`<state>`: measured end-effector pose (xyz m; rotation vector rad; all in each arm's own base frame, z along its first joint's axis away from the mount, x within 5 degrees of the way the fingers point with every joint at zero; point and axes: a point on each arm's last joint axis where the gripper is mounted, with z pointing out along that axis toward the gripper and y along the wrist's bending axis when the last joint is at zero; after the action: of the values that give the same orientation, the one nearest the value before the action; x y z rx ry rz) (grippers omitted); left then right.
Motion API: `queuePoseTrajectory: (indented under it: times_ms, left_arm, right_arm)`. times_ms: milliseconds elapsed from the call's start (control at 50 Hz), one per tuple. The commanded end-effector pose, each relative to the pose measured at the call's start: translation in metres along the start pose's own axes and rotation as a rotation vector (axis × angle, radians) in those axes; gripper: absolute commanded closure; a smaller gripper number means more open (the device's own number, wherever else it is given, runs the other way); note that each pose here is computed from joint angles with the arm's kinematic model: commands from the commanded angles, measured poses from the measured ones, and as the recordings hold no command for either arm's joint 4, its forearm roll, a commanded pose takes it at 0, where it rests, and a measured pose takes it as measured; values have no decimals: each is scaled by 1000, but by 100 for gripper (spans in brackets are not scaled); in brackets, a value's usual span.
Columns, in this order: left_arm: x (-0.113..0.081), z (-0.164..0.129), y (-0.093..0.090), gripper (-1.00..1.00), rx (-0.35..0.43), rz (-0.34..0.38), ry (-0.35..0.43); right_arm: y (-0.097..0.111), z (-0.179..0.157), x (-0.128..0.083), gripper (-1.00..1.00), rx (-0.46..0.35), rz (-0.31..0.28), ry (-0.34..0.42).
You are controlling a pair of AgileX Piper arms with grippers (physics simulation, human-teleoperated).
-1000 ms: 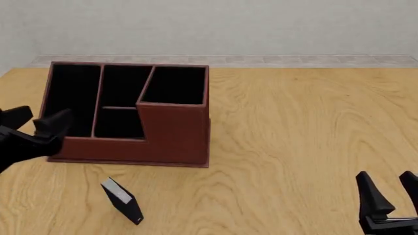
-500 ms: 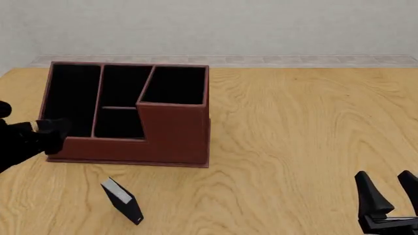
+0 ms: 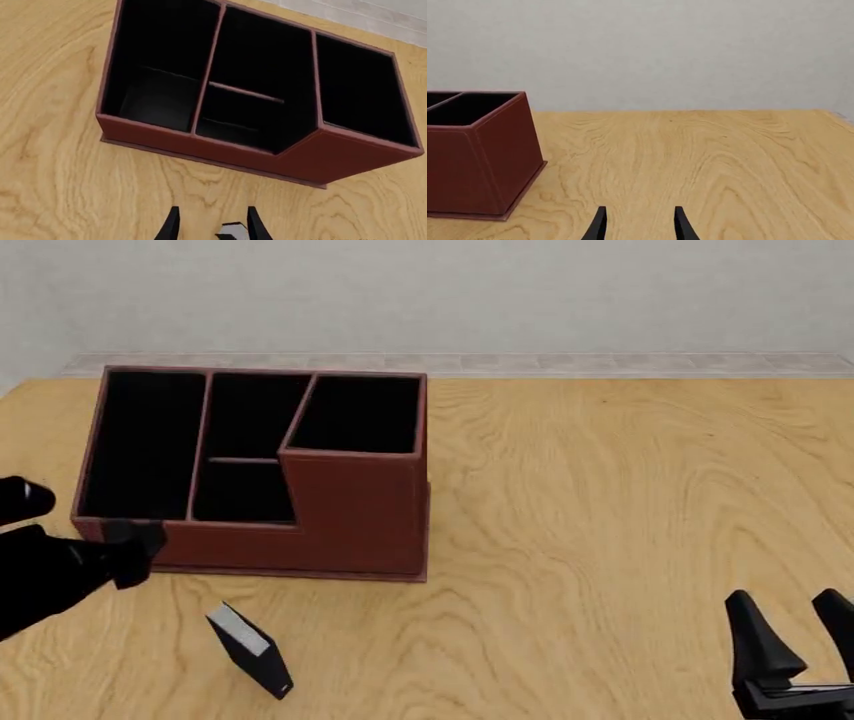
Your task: Pick up the book and place it in the left compartment of the caddy.
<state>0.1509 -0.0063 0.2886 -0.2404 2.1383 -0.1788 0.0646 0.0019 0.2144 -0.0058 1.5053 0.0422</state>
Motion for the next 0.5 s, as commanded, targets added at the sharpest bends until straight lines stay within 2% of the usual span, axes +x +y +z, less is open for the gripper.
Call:
queuePoseTrajectory:
  times_ms: [20,420,500]
  left_arm:
    - [7,2,3,-100,-17,-36,32]
    - [14,11,-2,-100,5,-72,74]
    - [21,19,-4,-100,13,-87,107]
  right_arm:
    - [0,-1,0,-100,0,5,-4]
    - [0,-1,0,-100,-3,7,-7]
    - [0,-1,0,-100,-4,7,-7]
